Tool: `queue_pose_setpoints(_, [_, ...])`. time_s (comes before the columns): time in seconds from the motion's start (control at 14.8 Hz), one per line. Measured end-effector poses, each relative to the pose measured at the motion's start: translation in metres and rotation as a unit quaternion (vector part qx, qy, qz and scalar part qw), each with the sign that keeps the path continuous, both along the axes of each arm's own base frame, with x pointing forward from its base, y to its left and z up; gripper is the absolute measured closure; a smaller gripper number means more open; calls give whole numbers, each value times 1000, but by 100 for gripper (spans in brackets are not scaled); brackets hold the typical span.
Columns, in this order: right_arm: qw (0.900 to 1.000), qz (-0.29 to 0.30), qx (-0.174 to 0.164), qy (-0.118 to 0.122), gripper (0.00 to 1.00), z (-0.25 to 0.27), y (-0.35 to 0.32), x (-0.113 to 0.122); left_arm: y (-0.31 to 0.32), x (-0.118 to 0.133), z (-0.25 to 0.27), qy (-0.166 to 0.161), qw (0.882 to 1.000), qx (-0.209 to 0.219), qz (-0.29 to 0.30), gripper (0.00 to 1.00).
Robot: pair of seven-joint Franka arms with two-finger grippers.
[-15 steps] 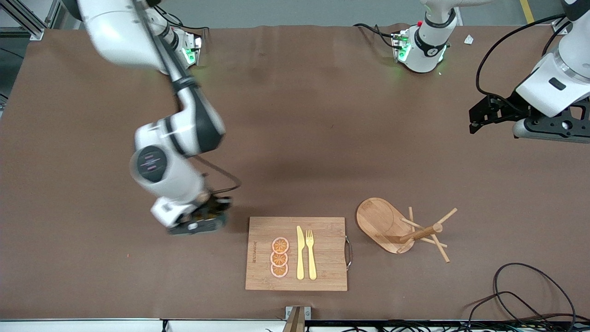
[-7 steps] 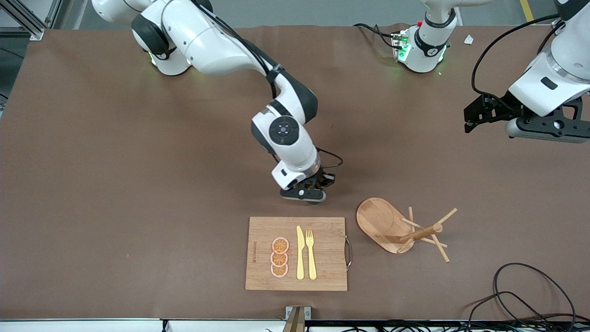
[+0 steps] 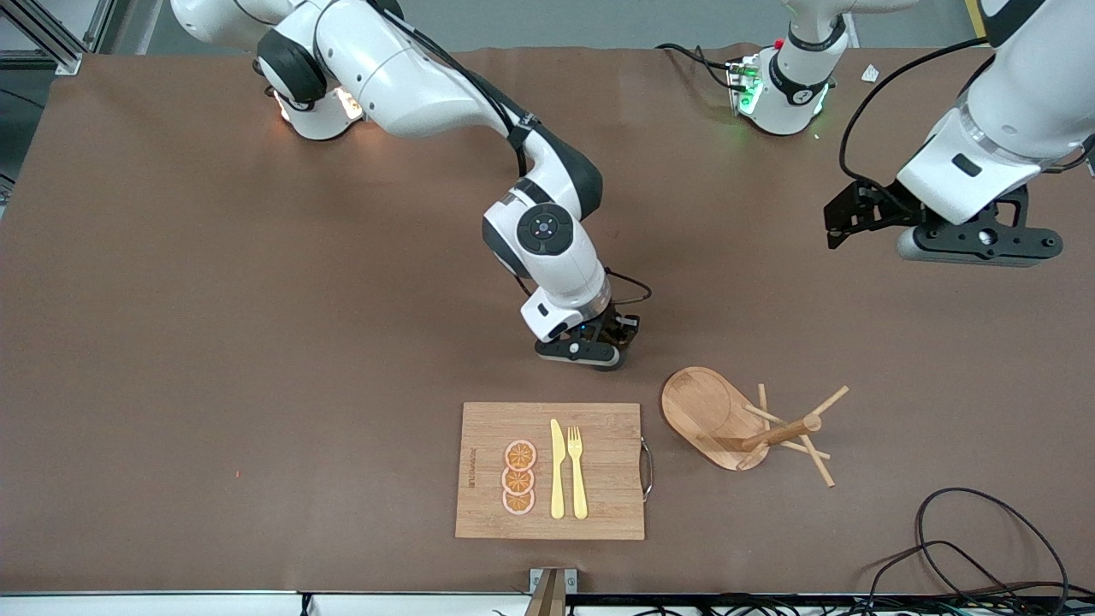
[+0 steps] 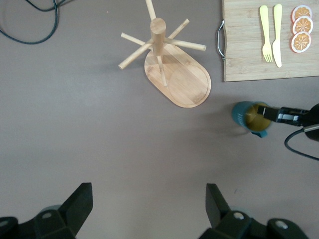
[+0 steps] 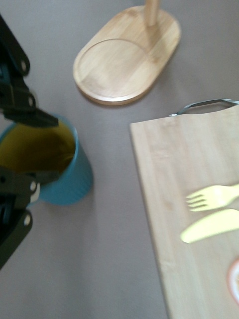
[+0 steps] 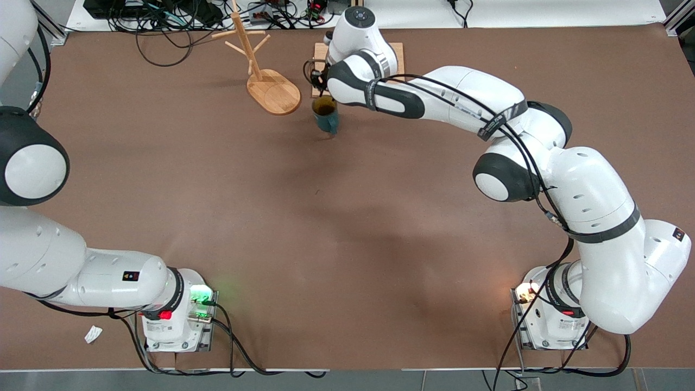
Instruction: Pass cup and hang on rack
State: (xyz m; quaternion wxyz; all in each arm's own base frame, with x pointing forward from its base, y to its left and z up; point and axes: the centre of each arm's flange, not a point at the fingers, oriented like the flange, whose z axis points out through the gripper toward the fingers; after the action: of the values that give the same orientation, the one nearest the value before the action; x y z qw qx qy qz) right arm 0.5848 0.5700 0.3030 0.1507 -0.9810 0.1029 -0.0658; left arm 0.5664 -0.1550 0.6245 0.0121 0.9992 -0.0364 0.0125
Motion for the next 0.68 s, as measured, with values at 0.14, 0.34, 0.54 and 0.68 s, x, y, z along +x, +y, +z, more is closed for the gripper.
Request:
queue_pose_setpoints(0.14, [1000,-16,-13,1,29,23,-24,19,-11,1,-8,7,1000,0,6,0])
queue_pose_setpoints(0.34, [999,-10,-40,6,1,73,-117,79,-47,5,-30,12,999,-4,33,0])
queue_pose_setpoints(0.54, [997,-11,-70,34,0,149,-239,116,-104,8,-62,8,997,-7,82,0])
queue_pose_setpoints(0.68, [996,-28,-82,31,0,188,-312,129,-144,3,-84,-3,995,11,95,0])
